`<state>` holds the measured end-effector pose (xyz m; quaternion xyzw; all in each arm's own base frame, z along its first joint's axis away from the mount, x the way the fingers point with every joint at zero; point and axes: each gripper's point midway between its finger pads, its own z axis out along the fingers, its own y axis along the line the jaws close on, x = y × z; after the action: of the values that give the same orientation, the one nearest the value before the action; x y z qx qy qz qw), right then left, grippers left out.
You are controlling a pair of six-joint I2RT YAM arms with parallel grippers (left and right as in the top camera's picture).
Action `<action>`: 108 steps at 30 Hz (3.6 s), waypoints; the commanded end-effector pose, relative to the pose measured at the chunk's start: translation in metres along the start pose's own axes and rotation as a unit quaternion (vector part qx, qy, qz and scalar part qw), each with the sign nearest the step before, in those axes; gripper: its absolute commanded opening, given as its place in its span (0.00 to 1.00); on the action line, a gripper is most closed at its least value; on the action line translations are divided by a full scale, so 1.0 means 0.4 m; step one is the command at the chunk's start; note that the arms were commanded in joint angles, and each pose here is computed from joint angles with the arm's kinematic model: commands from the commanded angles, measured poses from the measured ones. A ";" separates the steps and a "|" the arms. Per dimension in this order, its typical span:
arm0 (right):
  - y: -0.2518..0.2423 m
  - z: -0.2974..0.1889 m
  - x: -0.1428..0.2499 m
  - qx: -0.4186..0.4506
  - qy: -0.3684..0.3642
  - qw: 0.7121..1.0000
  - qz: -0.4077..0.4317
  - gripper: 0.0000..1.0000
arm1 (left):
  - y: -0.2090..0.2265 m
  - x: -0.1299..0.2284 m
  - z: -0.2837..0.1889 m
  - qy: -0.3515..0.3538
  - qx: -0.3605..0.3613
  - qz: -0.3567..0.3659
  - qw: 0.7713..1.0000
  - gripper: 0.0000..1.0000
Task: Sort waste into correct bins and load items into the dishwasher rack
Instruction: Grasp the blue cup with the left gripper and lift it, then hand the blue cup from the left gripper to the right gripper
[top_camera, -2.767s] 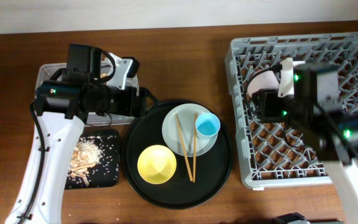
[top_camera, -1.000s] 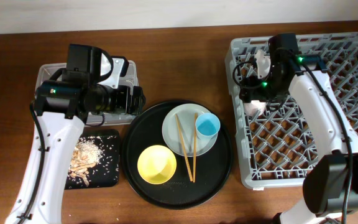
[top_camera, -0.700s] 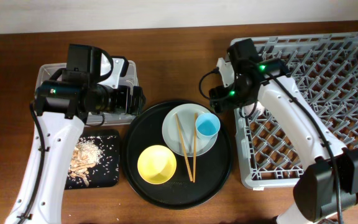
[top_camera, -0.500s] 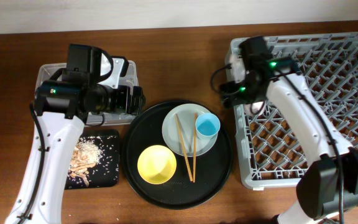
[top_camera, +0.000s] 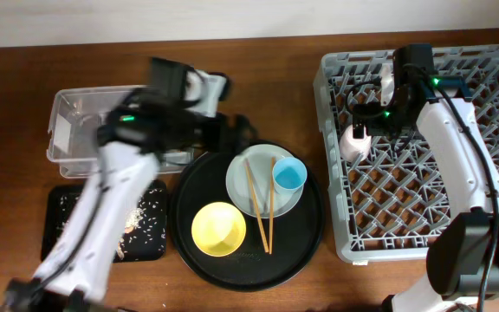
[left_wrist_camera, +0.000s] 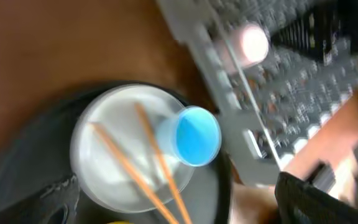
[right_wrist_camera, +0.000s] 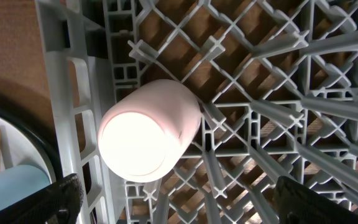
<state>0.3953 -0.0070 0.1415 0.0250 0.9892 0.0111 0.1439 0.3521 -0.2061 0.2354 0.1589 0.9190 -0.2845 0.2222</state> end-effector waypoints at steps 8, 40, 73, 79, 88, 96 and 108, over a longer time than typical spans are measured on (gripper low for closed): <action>-0.010 0.006 0.003 0.005 0.002 1.000 0.005 0.99 | -0.044 0.135 0.299 0.127 -0.016 -0.013 0.992 0.80; 0.424 -0.383 0.007 -0.666 -0.090 0.731 -0.114 1.00 | -0.060 -0.086 -0.327 -0.106 0.293 -0.002 0.950 0.00; 0.562 -0.736 0.206 -0.674 -0.228 0.605 -0.358 0.98 | -0.278 0.004 -0.369 -0.079 0.457 0.092 0.881 0.00; 0.624 -0.727 0.246 -0.668 -0.213 0.595 -0.393 0.96 | -0.338 0.040 -0.330 -0.052 0.460 0.141 0.875 0.00; 0.620 -0.656 0.228 -0.614 -0.196 0.663 -0.381 0.99 | -0.331 0.023 -0.302 -0.064 0.430 0.181 0.882 0.00; 0.624 -0.690 0.233 -0.641 -0.207 0.630 -0.388 0.99 | -0.296 -0.002 -0.312 -0.082 0.416 0.172 0.889 0.00; 0.629 -0.677 0.217 -0.635 -0.201 0.643 -0.379 0.67 | -0.296 -0.002 -0.312 -0.082 0.416 0.172 0.889 0.00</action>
<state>0.2405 0.2425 0.3896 -0.4590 0.5880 0.5838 0.3206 0.2689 -0.2274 0.3729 0.3650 0.6621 -0.6056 0.2483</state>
